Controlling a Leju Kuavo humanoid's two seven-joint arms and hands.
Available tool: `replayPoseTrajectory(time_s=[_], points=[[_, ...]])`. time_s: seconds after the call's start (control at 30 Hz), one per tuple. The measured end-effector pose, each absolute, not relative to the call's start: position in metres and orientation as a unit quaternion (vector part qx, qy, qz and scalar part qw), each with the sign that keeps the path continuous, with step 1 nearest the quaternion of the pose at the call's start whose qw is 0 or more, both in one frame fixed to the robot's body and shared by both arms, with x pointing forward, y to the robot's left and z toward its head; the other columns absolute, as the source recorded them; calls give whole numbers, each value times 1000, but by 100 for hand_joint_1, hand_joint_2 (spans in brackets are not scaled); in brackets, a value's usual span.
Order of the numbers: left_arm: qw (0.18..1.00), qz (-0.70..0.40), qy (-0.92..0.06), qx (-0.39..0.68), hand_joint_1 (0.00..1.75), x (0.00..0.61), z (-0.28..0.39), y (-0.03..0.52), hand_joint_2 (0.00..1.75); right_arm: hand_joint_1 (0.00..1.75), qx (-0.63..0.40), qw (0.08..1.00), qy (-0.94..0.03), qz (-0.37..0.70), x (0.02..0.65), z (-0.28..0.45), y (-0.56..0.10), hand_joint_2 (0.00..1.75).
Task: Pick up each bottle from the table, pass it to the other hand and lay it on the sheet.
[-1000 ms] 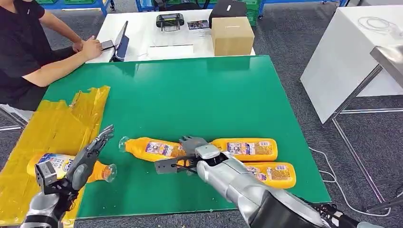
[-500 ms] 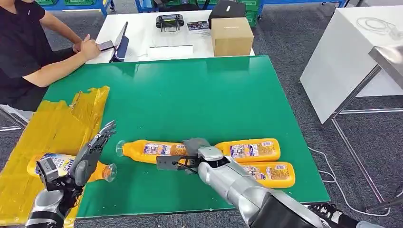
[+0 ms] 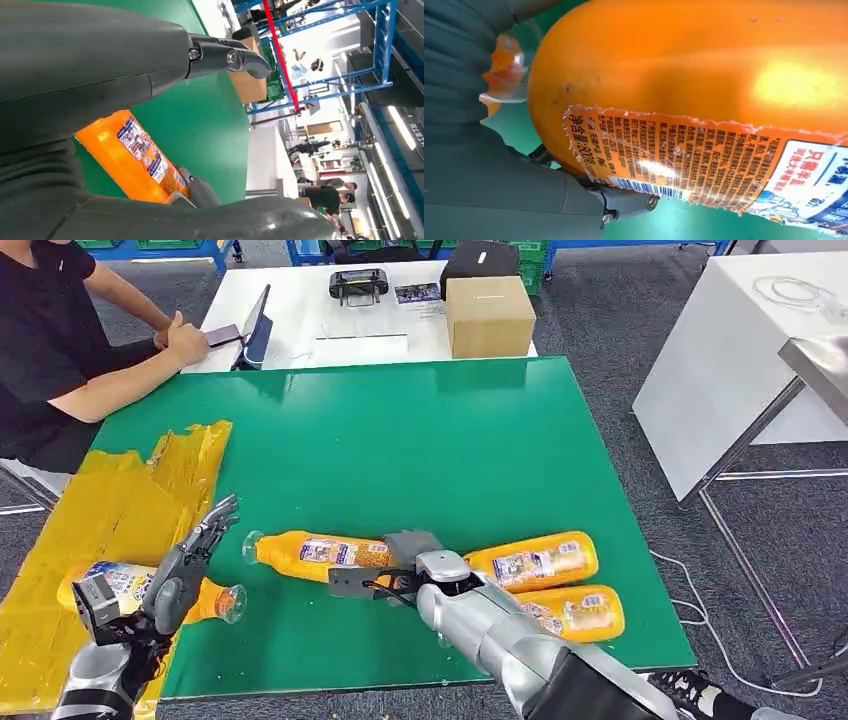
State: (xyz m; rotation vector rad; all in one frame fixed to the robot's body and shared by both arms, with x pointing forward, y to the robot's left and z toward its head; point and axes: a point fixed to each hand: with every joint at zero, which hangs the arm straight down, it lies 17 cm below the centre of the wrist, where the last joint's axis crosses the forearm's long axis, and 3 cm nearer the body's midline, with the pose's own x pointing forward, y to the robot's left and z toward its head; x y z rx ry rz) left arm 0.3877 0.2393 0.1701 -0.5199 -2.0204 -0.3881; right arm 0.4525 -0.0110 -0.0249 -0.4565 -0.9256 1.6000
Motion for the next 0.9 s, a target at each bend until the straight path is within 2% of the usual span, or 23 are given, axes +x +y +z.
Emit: replayPoseTrajectory(time_s=[0.37,0.57,0.7,0.9], points=[[489,-158,-832,-211,0,388,170,241,0,175,-194,587,-410,671,454,-24,-10,175],[498,-123,-837,-192,0,390,164,262,0,175,-159,599,-494,610,459,-11,4,175],[505,-105,-837,-183,0,389,159,274,0,175,-149,609,-508,591,459,-10,4,175],[511,-57,-841,-167,0,381,152,302,0,175,-136,587,-591,536,478,30,15,175]])
